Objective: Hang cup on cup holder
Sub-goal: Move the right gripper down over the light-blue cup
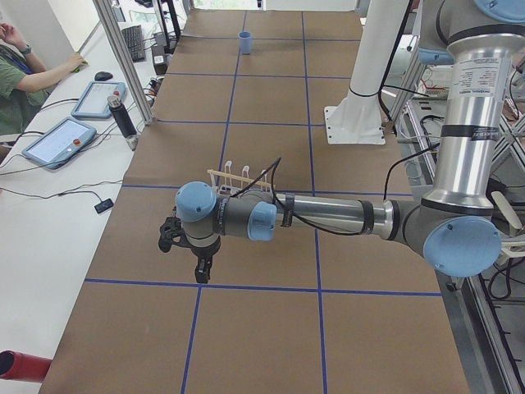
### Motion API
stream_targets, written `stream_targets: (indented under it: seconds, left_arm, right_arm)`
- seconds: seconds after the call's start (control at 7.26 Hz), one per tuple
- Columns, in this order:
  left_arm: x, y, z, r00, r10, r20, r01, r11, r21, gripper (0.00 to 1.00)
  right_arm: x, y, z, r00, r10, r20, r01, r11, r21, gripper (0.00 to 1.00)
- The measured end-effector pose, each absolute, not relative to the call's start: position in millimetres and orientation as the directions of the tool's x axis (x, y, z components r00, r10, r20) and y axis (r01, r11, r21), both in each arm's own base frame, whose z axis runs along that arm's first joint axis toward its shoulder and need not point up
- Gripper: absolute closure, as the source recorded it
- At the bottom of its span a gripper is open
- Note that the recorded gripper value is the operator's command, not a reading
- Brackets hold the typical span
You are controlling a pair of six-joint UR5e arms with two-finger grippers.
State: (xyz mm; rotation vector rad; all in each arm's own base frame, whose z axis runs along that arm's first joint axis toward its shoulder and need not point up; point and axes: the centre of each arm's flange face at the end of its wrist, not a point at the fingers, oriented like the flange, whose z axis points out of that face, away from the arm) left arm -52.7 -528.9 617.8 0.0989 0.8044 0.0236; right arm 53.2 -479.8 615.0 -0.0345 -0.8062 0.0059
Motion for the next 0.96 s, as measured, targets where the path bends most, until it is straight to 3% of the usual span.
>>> stream_targets:
  seconds: [0.55,0.96]
  left_arm:
    - [-53,-526,620,0.693,0.056,-0.719,0.016,0.995,0.094,0.01]
    - [-52,-529,610,0.686,0.073,-0.724,0.016,0.993,0.116,0.01]
  right_arm:
    - [54,-481,611,0.697,0.012,0.717,0.006,1.0,-0.023,0.0]
    - [31,-501,591,0.734,-0.128,0.667,0.048,0.989,0.137,0.0]
